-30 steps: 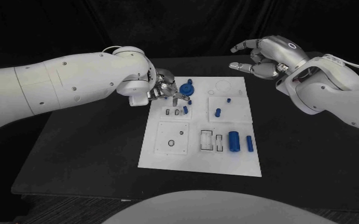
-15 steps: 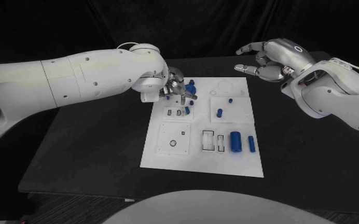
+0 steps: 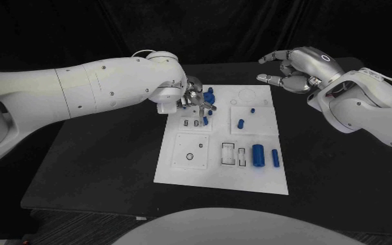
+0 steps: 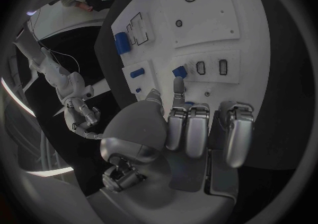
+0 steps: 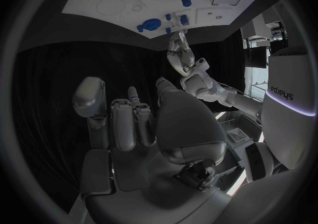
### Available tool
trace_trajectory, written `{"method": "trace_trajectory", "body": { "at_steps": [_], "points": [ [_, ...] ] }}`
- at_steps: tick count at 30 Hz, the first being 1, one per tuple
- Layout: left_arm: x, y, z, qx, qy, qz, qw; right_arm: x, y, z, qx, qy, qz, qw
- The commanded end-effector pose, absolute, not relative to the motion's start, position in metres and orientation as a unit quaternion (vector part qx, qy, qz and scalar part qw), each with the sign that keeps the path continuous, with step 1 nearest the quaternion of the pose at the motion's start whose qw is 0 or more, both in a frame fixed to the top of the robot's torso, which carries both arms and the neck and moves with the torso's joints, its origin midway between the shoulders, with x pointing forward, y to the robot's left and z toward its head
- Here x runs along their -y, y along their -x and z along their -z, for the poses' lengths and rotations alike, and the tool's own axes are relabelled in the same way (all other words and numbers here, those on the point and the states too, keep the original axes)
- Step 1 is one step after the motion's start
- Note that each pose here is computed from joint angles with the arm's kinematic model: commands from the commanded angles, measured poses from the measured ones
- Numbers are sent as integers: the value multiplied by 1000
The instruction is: Assemble the parts on the task board
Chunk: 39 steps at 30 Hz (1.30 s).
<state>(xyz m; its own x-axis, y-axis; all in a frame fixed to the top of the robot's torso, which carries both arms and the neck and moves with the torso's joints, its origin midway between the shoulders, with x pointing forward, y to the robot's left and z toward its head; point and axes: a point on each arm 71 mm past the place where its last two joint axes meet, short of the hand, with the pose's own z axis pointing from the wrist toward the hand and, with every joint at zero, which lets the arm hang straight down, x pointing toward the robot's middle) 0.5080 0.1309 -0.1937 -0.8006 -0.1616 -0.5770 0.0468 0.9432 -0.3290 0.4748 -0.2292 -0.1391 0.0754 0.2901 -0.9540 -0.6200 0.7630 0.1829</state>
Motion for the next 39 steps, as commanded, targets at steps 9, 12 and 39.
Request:
{"method": "trace_trajectory", "body": {
  "at_steps": [9, 12, 39],
  "points": [
    [-135, -507, 198, -937, 34, 159, 310, 229, -475, 143, -602, 137, -317, 720],
    [-135, -506, 200, -938, 33, 157, 307, 229, -475, 144, -603, 138, -318, 719],
    [-134, -505, 216, -943, 32, 160, 290, 227, -476, 148, -606, 141, -319, 715]
  ]
}}
